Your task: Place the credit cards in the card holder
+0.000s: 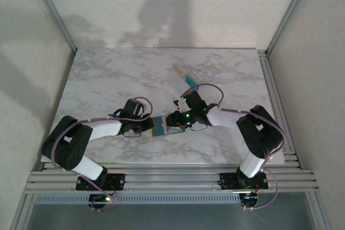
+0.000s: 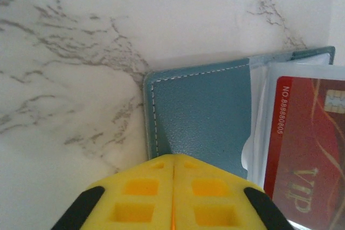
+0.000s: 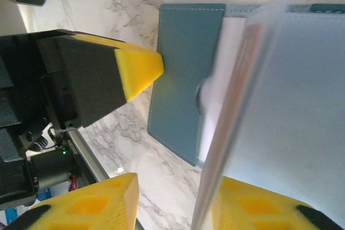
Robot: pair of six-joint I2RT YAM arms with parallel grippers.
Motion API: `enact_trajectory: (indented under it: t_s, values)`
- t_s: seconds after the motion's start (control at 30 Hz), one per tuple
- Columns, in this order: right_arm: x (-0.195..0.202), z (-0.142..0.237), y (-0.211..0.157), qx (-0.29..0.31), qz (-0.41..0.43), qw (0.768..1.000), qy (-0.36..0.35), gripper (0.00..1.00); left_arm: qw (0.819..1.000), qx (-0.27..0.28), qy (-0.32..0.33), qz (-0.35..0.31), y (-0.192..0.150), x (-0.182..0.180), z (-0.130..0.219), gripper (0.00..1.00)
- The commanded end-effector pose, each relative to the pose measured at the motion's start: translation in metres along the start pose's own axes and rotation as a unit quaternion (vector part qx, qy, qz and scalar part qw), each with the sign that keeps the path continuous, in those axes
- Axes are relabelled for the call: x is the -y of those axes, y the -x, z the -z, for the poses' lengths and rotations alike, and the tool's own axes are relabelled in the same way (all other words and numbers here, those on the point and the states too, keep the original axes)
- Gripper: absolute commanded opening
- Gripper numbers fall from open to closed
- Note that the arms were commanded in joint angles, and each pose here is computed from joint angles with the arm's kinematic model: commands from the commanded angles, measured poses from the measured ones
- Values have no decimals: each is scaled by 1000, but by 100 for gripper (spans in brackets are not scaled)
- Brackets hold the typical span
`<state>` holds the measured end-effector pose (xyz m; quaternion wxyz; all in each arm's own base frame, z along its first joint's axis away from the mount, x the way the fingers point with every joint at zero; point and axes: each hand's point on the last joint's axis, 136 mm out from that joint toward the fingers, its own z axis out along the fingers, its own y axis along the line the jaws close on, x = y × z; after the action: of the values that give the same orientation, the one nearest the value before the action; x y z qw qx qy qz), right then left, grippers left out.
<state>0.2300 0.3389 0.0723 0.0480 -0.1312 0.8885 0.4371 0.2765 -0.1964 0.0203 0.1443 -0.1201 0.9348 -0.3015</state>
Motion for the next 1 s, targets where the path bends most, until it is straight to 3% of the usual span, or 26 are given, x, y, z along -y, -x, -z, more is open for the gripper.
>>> enact_trajectory:
  t_s: [0.0, 0.13, 0.3, 0.57, 0.77, 0.97]
  values:
    - [-27, -3, 6, 3, 38, 998, 42, 37, 1000, -2, -10, 14, 3, 4, 8, 10]
    - [-29, -6, 8, 1, 44, 998, 42, 37, 1000, 3, -9, 19, 6, 1, 10, 13]
    - [-10, -13, 3, -15, 34, 999, 3, 27, 1000, 3, -6, 21, 8, -2, 7, 14]
    - [-3, -13, -2, -16, 31, 999, -5, 26, 1000, -3, -1, 26, 5, -7, 1, 15]
    - [27, -8, -3, -18, 15, 995, -97, 19, 1000, -1, 16, 25, 6, -15, -1, 14]
    - [53, 23, 1, 8, 16, 976, -215, 21, 999, 20, 41, 14, 13, -20, 6, 15]
